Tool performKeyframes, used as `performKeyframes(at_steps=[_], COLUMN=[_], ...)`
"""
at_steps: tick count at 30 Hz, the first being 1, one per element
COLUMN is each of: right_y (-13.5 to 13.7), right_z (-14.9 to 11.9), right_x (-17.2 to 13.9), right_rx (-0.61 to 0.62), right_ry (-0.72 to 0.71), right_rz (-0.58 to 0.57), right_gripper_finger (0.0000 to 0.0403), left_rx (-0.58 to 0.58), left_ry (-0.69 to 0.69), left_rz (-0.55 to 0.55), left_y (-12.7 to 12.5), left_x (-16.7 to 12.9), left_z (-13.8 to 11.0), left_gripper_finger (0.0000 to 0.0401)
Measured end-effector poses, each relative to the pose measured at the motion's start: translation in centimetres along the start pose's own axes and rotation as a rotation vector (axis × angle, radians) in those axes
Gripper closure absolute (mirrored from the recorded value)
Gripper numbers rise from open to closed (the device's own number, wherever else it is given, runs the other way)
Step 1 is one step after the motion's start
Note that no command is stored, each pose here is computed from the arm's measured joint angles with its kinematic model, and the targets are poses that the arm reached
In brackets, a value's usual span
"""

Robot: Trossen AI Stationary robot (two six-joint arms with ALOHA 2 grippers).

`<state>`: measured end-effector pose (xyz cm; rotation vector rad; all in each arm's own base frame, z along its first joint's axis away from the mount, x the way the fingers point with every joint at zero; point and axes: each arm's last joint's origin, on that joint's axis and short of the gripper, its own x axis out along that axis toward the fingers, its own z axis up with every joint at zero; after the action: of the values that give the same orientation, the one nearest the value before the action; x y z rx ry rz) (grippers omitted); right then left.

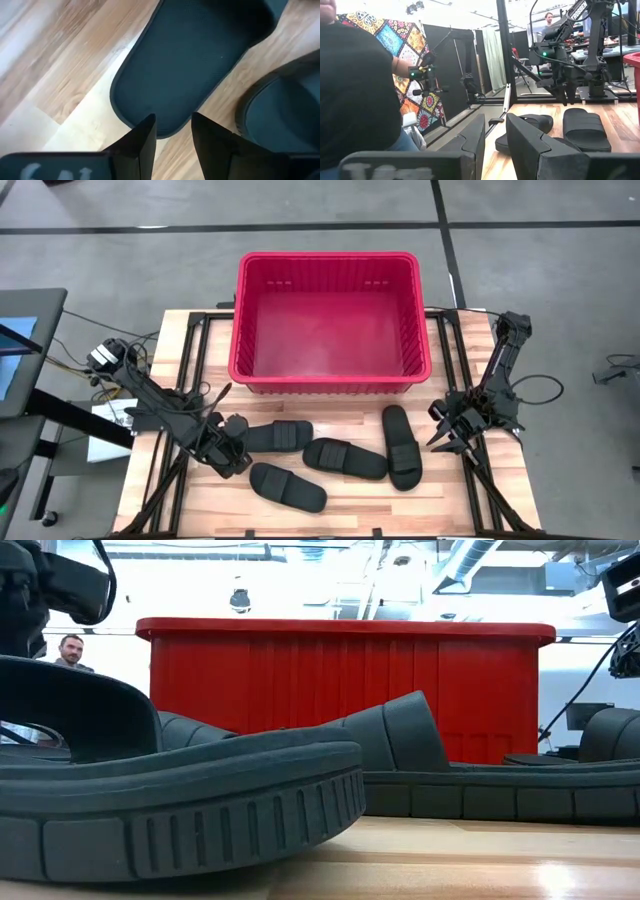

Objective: Pick and place slides into bin
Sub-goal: Put the black slide into the red bin

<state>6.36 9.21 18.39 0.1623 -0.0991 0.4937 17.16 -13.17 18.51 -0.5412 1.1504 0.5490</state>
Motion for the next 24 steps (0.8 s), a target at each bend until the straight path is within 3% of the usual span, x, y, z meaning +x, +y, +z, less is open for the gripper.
performKeyframes(at_steps=[24], right_y=[0.0], right_z=[0.0], right_x=[0.0], right_rx=[0.0], right_ry=[0.0], right_rz=[0.0], right_gripper_finger=[0.0333], left_rx=[-0.202], left_ry=[0.168], left_rz=[0.036], left_y=[0.7], left_x=[0.3], left_z=[2.8], left_gripper_finger=[0.0287])
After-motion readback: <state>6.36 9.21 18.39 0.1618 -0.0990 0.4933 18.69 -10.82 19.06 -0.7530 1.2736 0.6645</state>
